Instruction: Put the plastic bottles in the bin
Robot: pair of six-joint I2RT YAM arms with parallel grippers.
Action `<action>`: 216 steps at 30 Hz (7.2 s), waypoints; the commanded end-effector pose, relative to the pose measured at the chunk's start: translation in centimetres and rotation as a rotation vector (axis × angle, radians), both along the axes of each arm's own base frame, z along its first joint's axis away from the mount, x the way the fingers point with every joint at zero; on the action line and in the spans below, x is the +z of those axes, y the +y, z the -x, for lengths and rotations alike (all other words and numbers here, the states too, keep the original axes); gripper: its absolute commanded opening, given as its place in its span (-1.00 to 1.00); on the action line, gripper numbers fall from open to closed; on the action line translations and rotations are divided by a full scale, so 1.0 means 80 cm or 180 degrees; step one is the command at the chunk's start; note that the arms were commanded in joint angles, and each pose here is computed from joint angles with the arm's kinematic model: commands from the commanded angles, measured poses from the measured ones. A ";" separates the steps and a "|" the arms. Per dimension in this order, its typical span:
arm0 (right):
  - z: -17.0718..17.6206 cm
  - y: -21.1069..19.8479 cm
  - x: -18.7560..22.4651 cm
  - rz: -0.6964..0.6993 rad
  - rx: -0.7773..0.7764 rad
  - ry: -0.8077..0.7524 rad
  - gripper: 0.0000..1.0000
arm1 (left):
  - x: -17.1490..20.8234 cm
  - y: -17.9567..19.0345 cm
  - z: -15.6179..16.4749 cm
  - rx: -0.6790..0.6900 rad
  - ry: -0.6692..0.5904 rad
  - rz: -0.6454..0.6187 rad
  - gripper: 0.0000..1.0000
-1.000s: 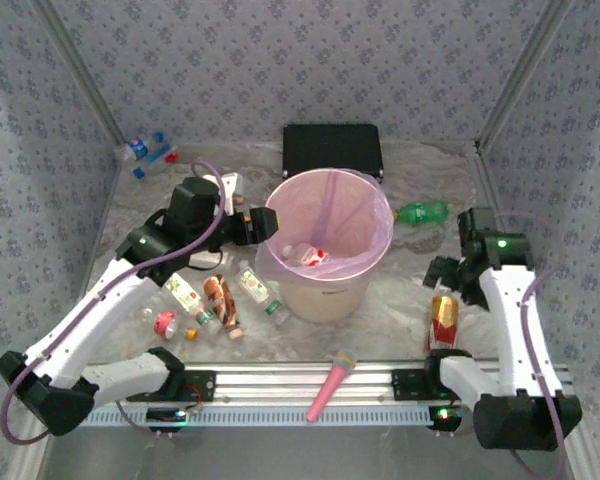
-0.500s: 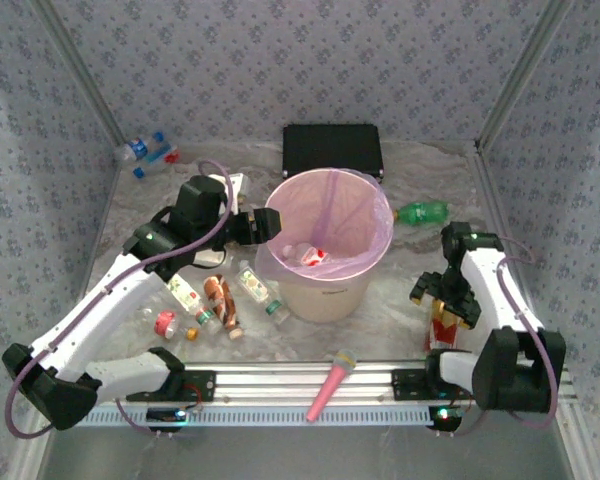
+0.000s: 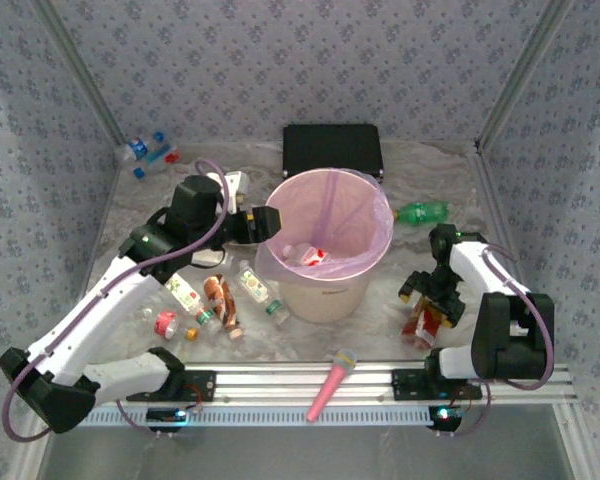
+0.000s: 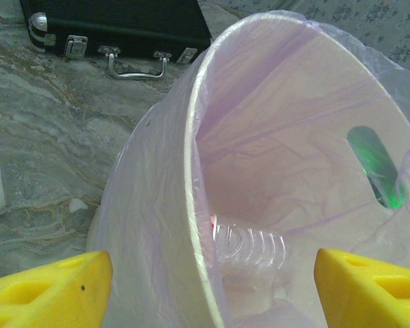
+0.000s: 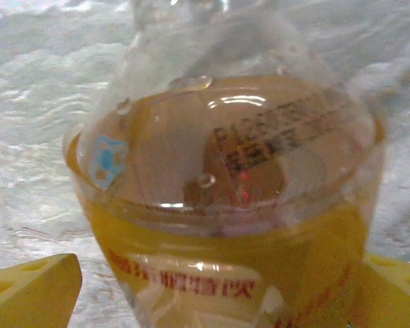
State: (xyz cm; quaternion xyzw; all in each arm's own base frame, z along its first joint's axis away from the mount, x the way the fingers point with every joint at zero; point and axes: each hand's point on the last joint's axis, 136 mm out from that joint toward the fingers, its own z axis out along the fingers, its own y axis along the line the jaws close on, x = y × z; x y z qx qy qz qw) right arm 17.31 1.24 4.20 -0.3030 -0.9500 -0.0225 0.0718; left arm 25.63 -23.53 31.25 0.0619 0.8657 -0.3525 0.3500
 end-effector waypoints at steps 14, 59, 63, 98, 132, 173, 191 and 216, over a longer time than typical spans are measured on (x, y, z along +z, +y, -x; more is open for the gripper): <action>0.004 0.014 -0.017 0.0042 -0.0017 -0.0227 0.48 | 0.003 -0.006 0.010 -0.0091 -0.0002 0.0140 0.57; -0.137 0.054 0.433 -0.0259 0.0929 -0.3196 -0.18 | -0.032 -0.019 0.000 -0.0016 0.0231 -0.0073 -0.01; -0.151 0.113 0.470 -0.0459 0.1399 -0.3443 -0.19 | -0.029 -0.019 -0.001 -0.0010 0.0221 -0.0075 -0.01; -0.124 0.319 0.174 -0.0152 0.3736 -0.1361 -0.21 | -0.030 -0.018 -0.006 0.0077 0.0196 -0.0109 -0.01; -0.137 0.317 0.334 -0.0046 0.3567 -0.2547 1.00 | -0.024 -0.019 -0.006 0.0053 0.0160 -0.0094 -0.01; -0.288 -0.087 0.162 0.0592 -0.1198 -0.2389 1.00 | -0.034 -0.027 -0.013 0.0028 0.0213 -0.0138 -0.01; -0.361 -0.058 0.041 0.0350 -0.1827 -0.2125 1.00 | -0.041 -0.028 -0.017 0.0034 0.0254 -0.0197 -0.01; -0.369 -0.044 -0.004 0.0351 -0.1747 -0.1920 0.68 | -0.040 -0.024 -0.016 0.0024 0.0250 -0.0211 -0.01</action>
